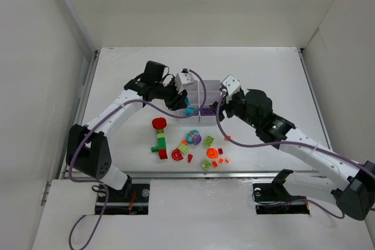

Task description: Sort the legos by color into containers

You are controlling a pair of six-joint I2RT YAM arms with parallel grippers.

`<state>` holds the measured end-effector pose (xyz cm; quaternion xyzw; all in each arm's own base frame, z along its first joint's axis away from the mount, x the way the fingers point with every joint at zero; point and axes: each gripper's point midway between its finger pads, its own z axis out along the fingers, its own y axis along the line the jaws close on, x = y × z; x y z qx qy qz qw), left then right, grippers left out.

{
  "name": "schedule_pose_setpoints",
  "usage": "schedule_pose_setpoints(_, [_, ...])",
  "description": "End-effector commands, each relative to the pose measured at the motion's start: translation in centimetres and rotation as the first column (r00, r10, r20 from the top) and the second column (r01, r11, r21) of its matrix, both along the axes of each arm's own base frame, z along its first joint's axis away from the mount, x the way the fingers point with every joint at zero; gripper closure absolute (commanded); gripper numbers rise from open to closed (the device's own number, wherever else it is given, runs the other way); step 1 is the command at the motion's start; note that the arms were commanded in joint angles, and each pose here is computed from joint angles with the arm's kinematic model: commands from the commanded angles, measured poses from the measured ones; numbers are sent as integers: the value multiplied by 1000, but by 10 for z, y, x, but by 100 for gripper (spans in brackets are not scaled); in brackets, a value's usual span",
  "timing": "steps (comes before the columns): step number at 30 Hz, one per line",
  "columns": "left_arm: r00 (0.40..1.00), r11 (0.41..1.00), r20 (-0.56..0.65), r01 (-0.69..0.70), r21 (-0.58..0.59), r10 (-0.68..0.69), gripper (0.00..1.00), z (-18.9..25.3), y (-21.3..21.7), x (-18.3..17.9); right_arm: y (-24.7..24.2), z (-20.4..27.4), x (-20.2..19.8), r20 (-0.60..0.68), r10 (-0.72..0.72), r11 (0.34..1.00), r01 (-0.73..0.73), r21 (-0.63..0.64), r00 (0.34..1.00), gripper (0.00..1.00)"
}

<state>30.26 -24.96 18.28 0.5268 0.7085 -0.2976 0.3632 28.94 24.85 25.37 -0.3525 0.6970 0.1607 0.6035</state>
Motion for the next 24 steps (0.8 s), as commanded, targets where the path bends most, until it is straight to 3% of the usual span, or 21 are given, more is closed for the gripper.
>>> schedule_pose_setpoints(1, [992,995,84,-99,23,97,100,-4,5,27,-13,19,4,28,-98,992,96,81,995,20])
schedule_pose_setpoints(7, [992,985,87,-104,136,92,97,-50,6,37,-20,2,3,-9,-135,988,136,78,991,20])
schedule_pose_setpoints(17, [997,981,69,-49,185,37,43,-62,10,30,-13,-10,-1,-54,-98,994,100,53,994,10])
schedule_pose_setpoints(24, [998,988,59,-34,152,25,40,-42,6,24,1,-24,-5,-121,-32,999,33,10,992,9])
